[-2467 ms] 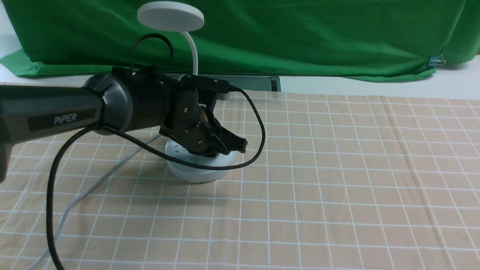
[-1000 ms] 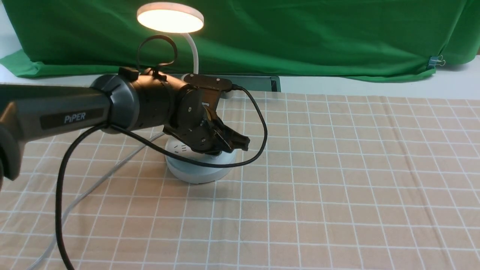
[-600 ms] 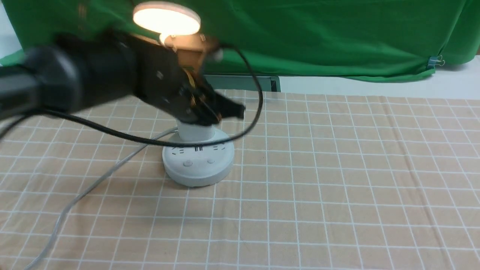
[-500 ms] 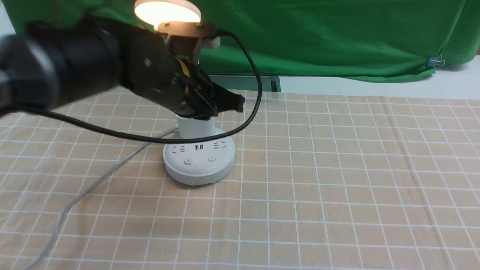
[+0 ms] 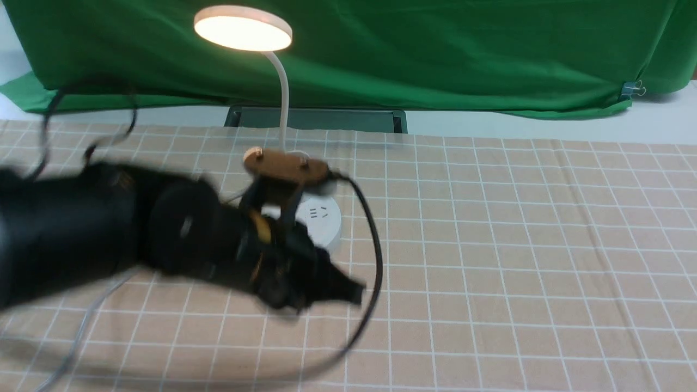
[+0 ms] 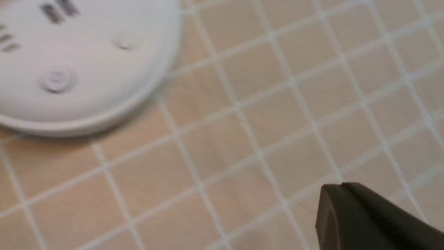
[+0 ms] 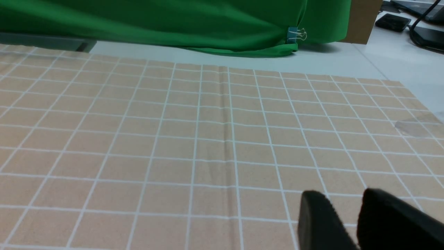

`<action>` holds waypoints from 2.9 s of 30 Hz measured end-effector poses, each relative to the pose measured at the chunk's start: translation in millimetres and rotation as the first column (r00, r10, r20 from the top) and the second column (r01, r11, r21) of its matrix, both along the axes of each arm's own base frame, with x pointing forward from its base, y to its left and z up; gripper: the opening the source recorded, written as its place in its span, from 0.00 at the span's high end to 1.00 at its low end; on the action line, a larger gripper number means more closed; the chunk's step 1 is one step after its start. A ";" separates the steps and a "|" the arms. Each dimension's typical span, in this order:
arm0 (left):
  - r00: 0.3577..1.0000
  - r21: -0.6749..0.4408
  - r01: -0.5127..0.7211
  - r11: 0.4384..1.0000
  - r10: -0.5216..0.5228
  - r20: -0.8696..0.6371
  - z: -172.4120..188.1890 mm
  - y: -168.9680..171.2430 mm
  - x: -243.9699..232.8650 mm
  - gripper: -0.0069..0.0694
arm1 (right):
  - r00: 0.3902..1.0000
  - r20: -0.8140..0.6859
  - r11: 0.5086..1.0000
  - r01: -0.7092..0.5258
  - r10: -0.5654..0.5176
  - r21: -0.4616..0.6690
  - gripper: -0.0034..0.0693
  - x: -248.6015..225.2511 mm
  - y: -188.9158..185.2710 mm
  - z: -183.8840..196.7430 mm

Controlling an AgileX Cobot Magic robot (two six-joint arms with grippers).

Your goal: Turn on the table lamp on the light coffee tablecloth with your hand.

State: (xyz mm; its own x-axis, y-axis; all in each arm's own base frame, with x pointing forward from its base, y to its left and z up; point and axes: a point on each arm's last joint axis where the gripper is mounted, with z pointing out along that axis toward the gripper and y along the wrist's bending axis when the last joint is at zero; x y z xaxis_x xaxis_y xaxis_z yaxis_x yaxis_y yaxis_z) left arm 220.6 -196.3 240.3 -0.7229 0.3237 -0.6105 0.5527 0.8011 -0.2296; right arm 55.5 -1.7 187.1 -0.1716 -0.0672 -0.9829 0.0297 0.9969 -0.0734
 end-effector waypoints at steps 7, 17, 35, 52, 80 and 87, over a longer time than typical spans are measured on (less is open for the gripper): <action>0.929 -0.178 0.152 0.972 -0.079 0.363 63.0 24.8 -66.7 0.91 | 1.000 0.000 1.000 0.000 0.000 0.000 0.62 0.0 0.0 0.0; 0.686 -0.297 0.272 0.915 0.032 0.727 112.2 103.4 -138.2 0.91 | 1.000 0.000 1.000 0.000 0.000 0.000 0.62 0.0 0.0 0.0; 0.561 -0.211 0.296 0.932 0.009 0.828 103.0 124.6 -155.7 0.91 | 1.000 0.000 1.000 0.000 0.000 0.000 0.62 0.0 0.0 0.0; 0.542 -0.435 -0.191 0.880 0.464 0.700 10.3 177.5 -166.1 0.91 | 1.000 0.000 1.000 0.000 0.000 0.000 0.62 0.0 0.0 0.0; 0.579 -0.344 -0.455 0.821 0.567 0.586 -48.8 189.0 -165.4 0.91 | 1.000 0.000 1.000 0.000 0.000 0.000 0.62 0.0 0.0 0.0; 0.579 -0.347 -0.455 0.820 0.568 0.585 -48.8 189.0 -165.5 0.91 | 1.000 0.000 1.000 0.000 0.000 0.000 0.62 0.0 0.0 0.0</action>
State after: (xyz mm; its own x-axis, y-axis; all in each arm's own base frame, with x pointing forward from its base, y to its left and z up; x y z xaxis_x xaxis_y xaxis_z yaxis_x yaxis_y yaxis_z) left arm 55.1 -7.3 191.5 -0.1529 -0.1054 -0.9826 0.1109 0.9862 -0.1231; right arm 55.5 -1.7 187.1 -0.1717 -0.0672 -0.9828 0.0297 0.9969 -0.0734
